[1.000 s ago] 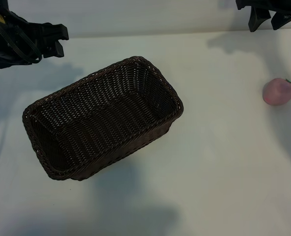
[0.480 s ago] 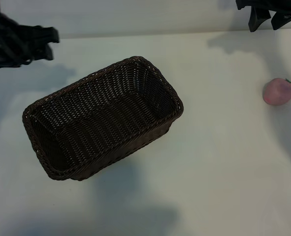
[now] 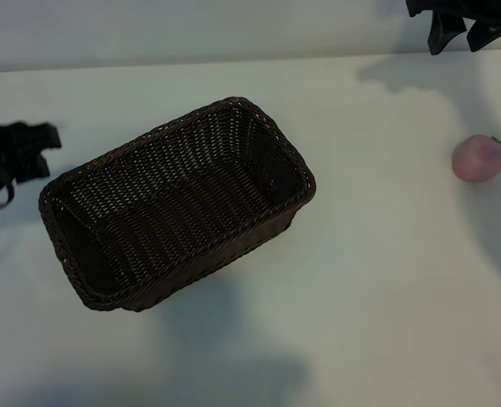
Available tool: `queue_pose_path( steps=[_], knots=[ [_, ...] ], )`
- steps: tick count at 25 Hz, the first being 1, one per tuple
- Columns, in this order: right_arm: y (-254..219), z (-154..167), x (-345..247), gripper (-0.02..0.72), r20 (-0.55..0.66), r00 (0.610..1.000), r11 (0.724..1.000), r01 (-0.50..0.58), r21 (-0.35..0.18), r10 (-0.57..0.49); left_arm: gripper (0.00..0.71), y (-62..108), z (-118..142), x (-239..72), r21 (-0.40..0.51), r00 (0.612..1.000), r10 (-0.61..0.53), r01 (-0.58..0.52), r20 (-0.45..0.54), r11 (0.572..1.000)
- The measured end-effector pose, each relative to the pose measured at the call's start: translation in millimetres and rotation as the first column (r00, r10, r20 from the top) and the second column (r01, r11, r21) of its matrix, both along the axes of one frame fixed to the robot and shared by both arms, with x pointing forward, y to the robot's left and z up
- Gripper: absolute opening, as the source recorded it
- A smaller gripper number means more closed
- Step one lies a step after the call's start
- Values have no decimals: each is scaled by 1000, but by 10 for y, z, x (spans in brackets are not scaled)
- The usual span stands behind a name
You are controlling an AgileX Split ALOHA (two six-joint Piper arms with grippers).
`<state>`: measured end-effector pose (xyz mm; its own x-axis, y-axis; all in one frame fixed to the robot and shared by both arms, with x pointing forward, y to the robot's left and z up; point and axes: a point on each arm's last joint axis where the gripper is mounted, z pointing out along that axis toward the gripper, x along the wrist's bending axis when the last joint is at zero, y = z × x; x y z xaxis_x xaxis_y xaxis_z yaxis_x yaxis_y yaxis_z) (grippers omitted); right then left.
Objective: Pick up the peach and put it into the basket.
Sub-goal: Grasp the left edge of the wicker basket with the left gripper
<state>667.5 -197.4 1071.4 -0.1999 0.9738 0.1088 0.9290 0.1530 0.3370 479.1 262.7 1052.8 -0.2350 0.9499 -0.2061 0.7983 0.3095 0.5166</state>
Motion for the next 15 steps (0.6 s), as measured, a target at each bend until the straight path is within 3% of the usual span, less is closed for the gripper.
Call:
queue_pose_path(
  steps=[7, 15],
  knots=[
    [0, 0, 0, 484, 0, 1000, 1000, 0, 0, 0, 589, 39, -284, -227, -42, 996, 75, -78, -52, 996],
    [0, 0, 0, 484, 0, 1000, 1000, 0, 0, 0, 589, -5, -618, -71, -76, 989, 118, -125, -94, 989]
  ],
)
